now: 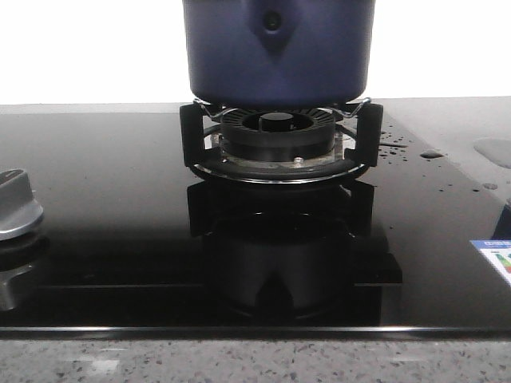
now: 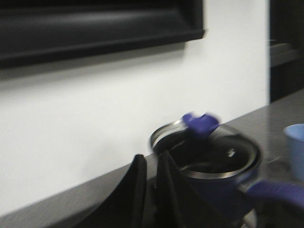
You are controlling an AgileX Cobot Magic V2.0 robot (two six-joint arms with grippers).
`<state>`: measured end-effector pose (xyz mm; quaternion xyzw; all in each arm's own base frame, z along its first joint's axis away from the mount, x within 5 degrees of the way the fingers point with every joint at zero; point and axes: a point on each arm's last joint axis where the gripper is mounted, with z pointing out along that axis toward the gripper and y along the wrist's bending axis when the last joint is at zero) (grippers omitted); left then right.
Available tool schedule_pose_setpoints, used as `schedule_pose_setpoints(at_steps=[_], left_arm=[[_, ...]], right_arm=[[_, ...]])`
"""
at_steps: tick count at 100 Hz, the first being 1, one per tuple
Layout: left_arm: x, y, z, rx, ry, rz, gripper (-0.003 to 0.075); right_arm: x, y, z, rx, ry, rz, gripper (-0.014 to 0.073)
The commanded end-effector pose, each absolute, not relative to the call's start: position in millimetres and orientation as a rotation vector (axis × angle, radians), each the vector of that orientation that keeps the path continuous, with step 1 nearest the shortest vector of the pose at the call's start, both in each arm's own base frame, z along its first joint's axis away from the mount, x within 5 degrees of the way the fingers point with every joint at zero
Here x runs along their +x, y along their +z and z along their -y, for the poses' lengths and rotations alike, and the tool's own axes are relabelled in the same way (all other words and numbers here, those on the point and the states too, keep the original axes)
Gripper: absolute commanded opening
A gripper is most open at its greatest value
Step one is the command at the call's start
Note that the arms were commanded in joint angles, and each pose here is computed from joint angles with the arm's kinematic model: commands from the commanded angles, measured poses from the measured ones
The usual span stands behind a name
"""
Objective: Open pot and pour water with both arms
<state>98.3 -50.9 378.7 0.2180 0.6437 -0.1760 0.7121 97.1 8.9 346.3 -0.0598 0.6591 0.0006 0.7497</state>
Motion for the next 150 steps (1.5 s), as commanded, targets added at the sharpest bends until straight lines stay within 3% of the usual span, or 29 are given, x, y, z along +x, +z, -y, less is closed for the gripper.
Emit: schedule_pose_setpoints(at_steps=[1, 22, 44, 117, 137, 150], left_arm=[[80.6, 363.0, 41.4, 0.365, -0.361, -1.395, -0.0020], [62.1, 325.3, 38.8, 0.319, -0.401, -1.412, -0.0020], [62.7, 310.2, 40.9, 0.336, -0.422, -1.449, -0.0020], [60.0, 307.3, 46.4, 0.396, -0.470, -1.458, -0.0020], [69.1, 299.0, 27.1, 0.413, -0.086, -1.522, -0.0020], [73.1, 285.6, 11.9, 0.295, 0.058, -1.573, -0.0020]], right_arm=[[93.0, 354.0, -15.9, -0.183, 0.067, -1.398, -0.0071], [95.3, 331.8, -21.0, -0.191, 0.134, -1.542, -0.0071], [95.0, 315.2, -15.3, -0.106, 0.112, -1.728, -0.0071], [94.9, 312.4, -11.9, -0.081, 0.078, -1.761, -0.0071], [94.9, 312.2, -11.8, -0.080, 0.077, -1.762, -0.0071], [94.9, 312.2, -11.8, -0.080, 0.077, -1.762, -0.0071]])
